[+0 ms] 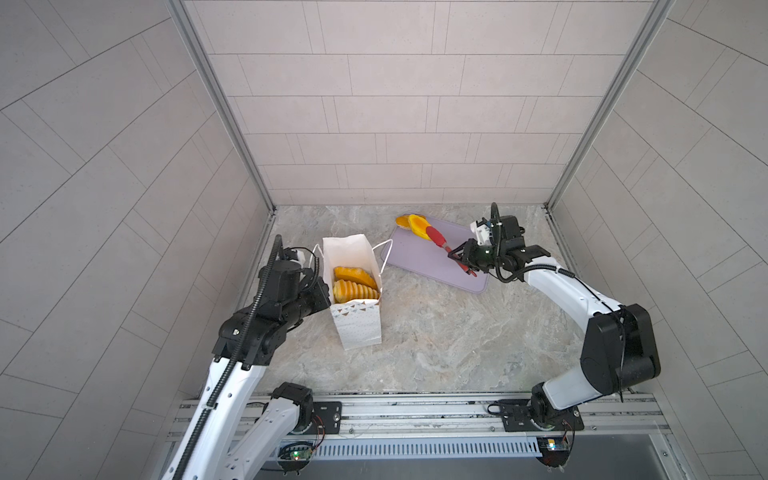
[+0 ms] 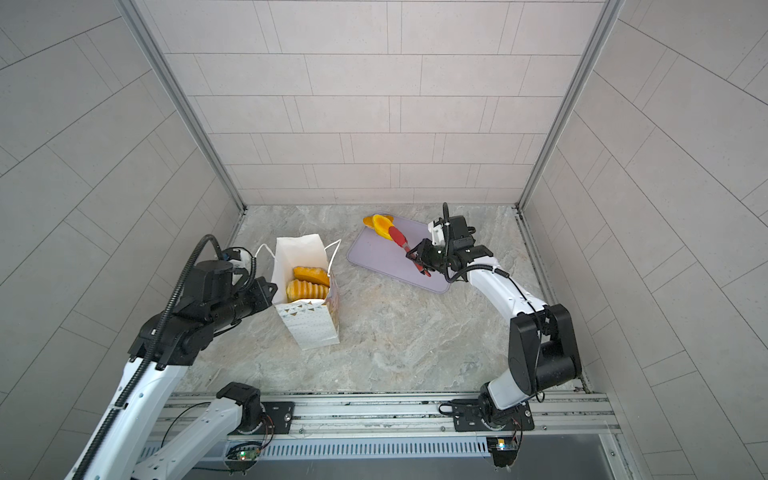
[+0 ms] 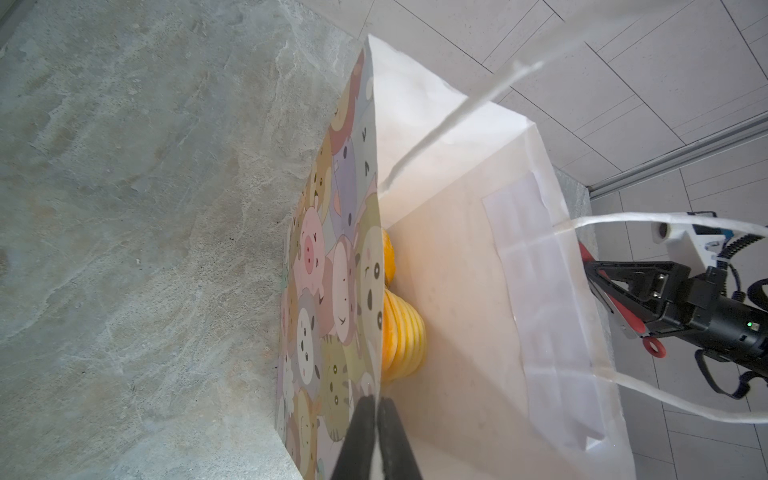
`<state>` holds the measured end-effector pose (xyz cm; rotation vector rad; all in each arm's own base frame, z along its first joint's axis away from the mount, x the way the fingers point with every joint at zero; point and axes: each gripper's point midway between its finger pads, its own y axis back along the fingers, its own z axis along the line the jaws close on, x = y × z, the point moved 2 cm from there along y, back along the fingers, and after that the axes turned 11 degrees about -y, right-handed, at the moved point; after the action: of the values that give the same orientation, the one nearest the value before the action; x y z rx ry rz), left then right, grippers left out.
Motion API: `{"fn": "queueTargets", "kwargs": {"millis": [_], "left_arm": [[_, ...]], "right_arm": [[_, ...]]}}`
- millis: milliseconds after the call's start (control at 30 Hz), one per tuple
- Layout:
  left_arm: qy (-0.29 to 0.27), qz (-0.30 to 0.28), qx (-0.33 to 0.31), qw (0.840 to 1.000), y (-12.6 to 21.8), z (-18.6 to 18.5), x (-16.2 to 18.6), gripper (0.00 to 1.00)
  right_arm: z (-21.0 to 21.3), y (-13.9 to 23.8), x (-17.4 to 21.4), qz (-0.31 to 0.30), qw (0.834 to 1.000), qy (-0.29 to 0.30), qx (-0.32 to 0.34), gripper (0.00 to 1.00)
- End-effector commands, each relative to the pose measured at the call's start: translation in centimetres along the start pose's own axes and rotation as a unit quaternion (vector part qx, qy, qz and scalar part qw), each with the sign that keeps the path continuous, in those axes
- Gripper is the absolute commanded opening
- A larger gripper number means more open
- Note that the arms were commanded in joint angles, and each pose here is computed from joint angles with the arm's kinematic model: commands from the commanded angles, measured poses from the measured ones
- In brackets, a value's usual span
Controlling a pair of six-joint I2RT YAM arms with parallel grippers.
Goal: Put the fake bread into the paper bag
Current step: 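Squeeze the tongs on the yellow bun half and lift it, then carry the yellow bun half in the tongs over the bag mouth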
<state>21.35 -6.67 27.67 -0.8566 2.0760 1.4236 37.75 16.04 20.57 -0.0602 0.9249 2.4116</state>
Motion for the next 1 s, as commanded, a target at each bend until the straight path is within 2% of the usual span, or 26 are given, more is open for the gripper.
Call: {"fn": "queueTargets", "kwargs": {"millis": [0, 467, 700, 967], "left_arm": [[-0.006, -0.012, 0.002, 1.000, 0.7, -0.1, -0.4, 0.07], [-0.004, -0.019, 0.004, 1.000, 0.7, -0.3, -0.8, 0.07], [-0.002, -0.020, 0.007, 1.000, 0.6, -0.4, -0.8, 0.07], [-0.002, -0.020, 0.008, 1.000, 0.7, -0.4, -0.9, 0.07]], "right_arm": [[1.8, 3.2, -0.6, -0.030, 0.998, 0.054, 0.015, 0.26], [7.5, 12.7, 0.0, -0.132, 0.970, 0.197, 0.058, 0.27], [11.3, 15.9, 1.6, -0.157, 0.949, 0.266, 0.064, 0.27], [14.7, 17.8, 3.3, -0.174, 0.923, 0.335, 0.072, 0.27]]}}
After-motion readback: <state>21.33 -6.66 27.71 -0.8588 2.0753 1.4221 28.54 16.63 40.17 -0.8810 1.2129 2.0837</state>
